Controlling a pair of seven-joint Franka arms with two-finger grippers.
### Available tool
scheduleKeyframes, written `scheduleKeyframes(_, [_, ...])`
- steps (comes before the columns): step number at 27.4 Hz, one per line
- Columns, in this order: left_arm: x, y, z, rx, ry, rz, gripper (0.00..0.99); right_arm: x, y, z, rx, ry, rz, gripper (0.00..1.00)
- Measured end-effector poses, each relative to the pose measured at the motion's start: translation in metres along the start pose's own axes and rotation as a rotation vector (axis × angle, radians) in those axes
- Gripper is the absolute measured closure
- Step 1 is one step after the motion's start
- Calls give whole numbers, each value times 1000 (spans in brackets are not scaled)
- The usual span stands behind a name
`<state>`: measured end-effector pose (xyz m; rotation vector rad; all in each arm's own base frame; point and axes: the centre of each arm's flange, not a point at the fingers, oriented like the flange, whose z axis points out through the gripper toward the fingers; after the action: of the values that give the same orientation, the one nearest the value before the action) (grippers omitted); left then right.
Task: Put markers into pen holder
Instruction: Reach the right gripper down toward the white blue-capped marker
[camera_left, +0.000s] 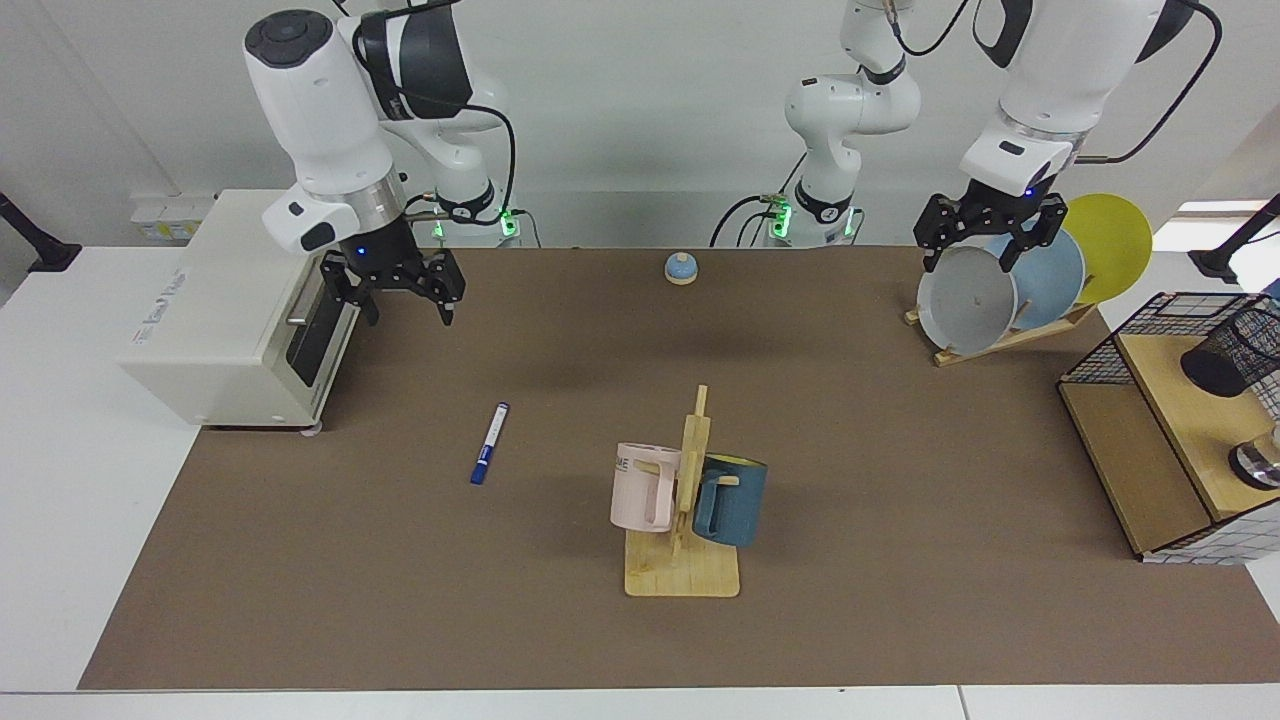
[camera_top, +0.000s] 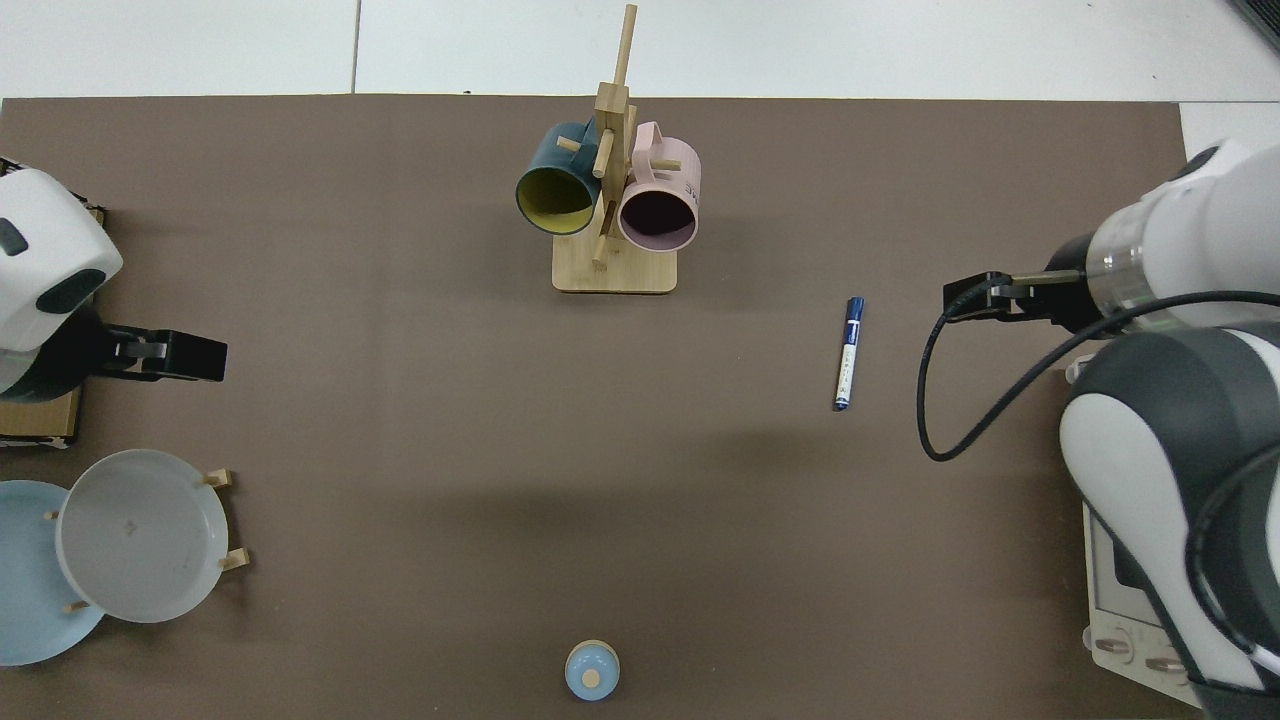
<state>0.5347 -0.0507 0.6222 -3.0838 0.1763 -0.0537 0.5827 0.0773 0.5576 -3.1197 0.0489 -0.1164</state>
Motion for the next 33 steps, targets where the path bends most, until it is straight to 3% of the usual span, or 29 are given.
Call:
scheduleKeyframes(8, [-5,0,2,1,-9,19,0,26,-21,55,-24,-41,-36,4])
scheduleKeyframes(18, [-11,1,4,2,-19,22,0,55,-34,102,-25,-86,-45,4])
scheduleKeyframes(33, [-12,-2,6,2,-25,17,0,68,-43,174,-75,-162,34,4])
